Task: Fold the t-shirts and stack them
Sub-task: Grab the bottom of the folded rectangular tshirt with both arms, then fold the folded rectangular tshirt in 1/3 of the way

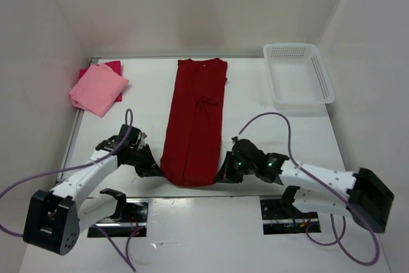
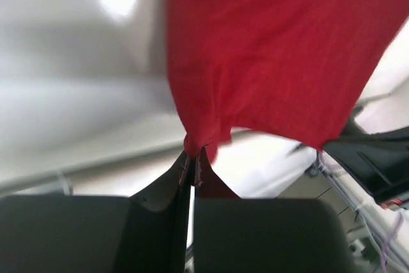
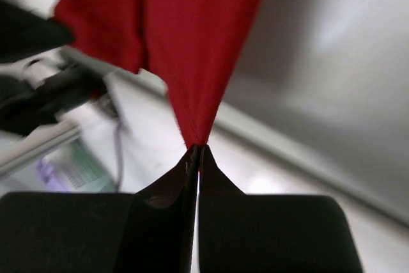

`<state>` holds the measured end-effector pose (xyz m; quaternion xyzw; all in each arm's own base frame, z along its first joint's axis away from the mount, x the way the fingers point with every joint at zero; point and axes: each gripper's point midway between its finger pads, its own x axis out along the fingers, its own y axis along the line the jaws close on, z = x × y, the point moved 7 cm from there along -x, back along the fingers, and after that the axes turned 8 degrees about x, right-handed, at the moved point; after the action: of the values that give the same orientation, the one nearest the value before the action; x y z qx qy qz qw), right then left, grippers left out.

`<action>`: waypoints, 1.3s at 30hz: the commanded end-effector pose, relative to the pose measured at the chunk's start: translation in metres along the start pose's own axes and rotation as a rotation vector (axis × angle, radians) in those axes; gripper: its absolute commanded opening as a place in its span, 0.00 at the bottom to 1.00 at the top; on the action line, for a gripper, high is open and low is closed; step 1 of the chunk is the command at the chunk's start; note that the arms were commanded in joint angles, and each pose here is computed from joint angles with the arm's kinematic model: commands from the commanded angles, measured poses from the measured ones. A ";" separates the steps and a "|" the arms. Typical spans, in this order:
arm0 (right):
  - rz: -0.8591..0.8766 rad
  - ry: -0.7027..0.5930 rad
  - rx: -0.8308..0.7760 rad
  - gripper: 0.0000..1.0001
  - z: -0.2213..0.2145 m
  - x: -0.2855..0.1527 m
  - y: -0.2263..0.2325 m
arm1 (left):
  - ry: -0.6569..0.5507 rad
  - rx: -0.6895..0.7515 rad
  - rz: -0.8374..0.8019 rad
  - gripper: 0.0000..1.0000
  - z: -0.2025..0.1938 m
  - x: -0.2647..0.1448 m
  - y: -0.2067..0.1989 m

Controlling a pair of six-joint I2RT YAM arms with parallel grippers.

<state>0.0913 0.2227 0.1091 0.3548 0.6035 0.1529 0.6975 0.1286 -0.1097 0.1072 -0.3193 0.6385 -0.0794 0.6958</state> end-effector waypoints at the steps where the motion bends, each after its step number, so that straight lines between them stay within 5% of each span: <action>1: 0.026 -0.001 0.048 0.00 -0.011 -0.037 0.010 | 0.050 0.056 0.001 0.00 -0.012 -0.032 -0.016; 10: 0.057 -0.255 -0.040 0.00 0.127 -0.062 0.041 | -0.275 0.177 -0.027 0.00 0.101 -0.060 -0.090; 17: -0.013 -0.362 -0.093 0.00 0.236 -0.033 0.046 | -0.290 0.155 0.055 0.00 0.197 0.004 -0.104; 26: -0.043 -0.377 -0.111 0.00 0.308 0.002 0.058 | -0.367 0.134 0.097 0.03 0.265 0.030 -0.116; 33: -0.107 -0.394 -0.074 0.09 0.334 0.019 0.046 | -0.391 0.142 0.032 0.36 0.283 0.038 -0.124; 39: -0.074 -0.466 -0.117 0.44 0.325 -0.018 0.067 | -0.505 0.203 -0.061 0.55 0.256 -0.016 -0.142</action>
<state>0.4069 0.1632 0.1198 0.3186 0.4928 0.0535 0.8080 0.4147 -0.1270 0.1359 -0.2716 0.4977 -0.0397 0.8228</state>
